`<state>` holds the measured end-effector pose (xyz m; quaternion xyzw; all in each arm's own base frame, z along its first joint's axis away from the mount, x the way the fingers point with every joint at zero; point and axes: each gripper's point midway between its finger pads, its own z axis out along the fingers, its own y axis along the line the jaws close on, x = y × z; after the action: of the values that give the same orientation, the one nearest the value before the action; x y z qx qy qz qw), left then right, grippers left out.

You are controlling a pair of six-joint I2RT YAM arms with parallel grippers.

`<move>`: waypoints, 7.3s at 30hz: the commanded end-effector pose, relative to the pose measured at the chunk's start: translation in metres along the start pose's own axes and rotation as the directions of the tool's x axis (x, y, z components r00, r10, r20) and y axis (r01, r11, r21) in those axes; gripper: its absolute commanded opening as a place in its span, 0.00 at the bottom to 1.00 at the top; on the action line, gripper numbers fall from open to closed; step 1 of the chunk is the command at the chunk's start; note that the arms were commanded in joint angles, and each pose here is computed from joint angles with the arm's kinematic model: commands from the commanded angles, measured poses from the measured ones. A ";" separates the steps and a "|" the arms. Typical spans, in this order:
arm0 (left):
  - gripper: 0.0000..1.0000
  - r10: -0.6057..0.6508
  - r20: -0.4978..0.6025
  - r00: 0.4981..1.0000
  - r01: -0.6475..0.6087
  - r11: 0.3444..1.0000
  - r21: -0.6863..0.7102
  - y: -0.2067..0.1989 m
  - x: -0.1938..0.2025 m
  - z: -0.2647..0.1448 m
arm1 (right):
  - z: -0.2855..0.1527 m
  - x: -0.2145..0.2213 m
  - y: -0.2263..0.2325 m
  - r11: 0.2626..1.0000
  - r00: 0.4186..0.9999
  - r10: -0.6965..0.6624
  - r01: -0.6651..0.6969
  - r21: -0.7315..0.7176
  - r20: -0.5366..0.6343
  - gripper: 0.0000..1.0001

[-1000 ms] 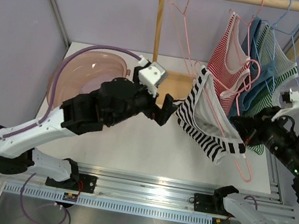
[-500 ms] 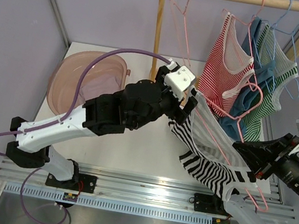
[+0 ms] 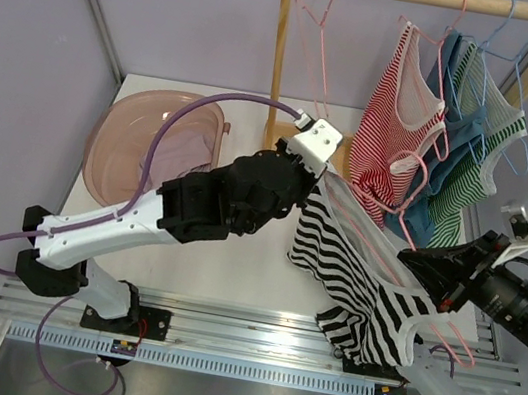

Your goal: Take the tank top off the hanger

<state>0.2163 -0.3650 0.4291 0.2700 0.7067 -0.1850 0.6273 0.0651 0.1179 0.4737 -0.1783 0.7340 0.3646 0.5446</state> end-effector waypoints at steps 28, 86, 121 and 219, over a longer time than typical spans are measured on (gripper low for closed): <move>0.00 -0.342 -0.122 0.932 0.362 0.845 0.394 0.010 0.077 -0.073 | 0.096 -0.032 0.001 0.927 0.896 0.062 0.111 -0.358 0.439 0.00; 0.99 -0.304 -0.324 0.896 0.290 0.953 -0.091 0.089 0.212 -0.114 | 0.348 -0.118 -0.215 0.868 0.984 -0.175 0.143 0.475 0.022 0.00; 0.98 -0.081 -0.631 0.771 0.220 0.965 0.145 -0.099 0.379 0.003 | 0.113 -0.024 -0.071 0.993 0.983 0.010 -0.031 0.113 0.184 0.99; 0.99 -0.261 -0.353 0.898 0.253 0.965 -0.072 0.117 0.183 -0.097 | 0.206 -0.116 -0.306 0.621 0.976 -0.184 0.208 0.756 -0.117 0.82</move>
<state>0.1956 -0.1920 0.2720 0.1974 0.8480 -0.2164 0.4417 0.4467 0.0452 0.4179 0.0031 0.8267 -0.0507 0.5603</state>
